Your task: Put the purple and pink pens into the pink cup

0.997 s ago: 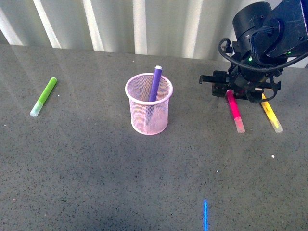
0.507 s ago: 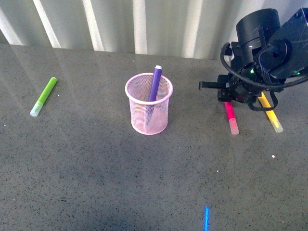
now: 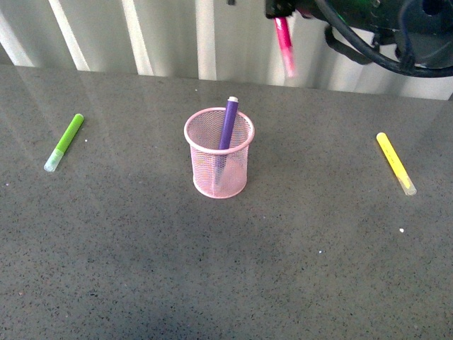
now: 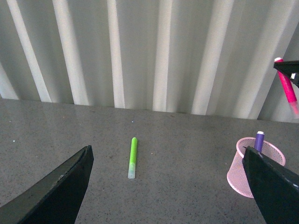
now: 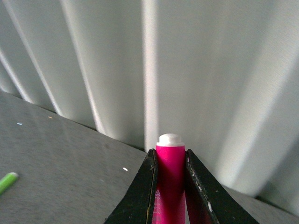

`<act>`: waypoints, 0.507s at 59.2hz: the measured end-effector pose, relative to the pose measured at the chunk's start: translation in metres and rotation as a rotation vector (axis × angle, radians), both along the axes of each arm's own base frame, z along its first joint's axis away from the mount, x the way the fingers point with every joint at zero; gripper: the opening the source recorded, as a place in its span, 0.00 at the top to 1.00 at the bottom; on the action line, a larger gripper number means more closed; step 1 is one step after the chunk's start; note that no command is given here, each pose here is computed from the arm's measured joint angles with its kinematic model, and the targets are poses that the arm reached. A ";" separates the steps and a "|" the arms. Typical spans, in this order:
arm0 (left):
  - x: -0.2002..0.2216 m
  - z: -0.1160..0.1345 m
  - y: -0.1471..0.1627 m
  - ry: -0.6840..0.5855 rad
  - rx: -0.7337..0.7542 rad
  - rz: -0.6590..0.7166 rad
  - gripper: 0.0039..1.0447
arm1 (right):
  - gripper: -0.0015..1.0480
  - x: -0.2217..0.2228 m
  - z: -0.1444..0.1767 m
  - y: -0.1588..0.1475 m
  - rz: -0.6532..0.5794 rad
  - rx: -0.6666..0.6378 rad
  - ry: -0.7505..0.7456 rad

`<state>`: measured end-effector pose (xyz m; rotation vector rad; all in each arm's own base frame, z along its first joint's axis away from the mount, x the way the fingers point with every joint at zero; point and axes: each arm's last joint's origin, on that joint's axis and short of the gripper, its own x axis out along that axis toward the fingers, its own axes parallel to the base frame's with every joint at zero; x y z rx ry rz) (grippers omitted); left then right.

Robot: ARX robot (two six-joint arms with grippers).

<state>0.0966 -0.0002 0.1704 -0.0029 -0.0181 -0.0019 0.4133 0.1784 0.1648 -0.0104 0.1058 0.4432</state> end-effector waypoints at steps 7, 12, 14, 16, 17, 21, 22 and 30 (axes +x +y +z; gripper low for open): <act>0.000 0.000 0.000 0.000 0.000 0.000 0.06 | 0.89 -0.013 0.002 0.028 0.112 -0.005 -0.049; 0.000 0.000 0.000 0.000 0.000 0.000 0.06 | 0.89 -0.020 -0.002 0.043 0.159 -0.012 -0.056; 0.000 0.000 0.000 0.000 0.000 0.000 0.06 | 0.89 -0.022 -0.005 0.049 0.177 -0.010 -0.056; 0.000 0.000 0.000 0.000 0.000 0.000 0.06 | 0.89 -0.023 -0.006 0.053 0.186 -0.011 -0.055; 0.000 0.000 0.000 0.000 0.000 0.000 0.06 | 0.89 -0.023 -0.007 0.055 0.190 -0.011 -0.054; 0.000 0.000 0.000 0.000 0.000 0.000 0.06 | 0.89 -0.024 -0.014 0.063 0.207 -0.007 -0.045; 0.000 0.000 0.000 0.000 0.000 0.000 0.06 | 0.89 -0.024 -0.015 0.064 0.208 -0.007 -0.043; 0.000 0.000 0.000 0.000 0.000 0.000 0.06 | 0.89 -0.022 -0.024 0.072 0.227 -0.007 -0.032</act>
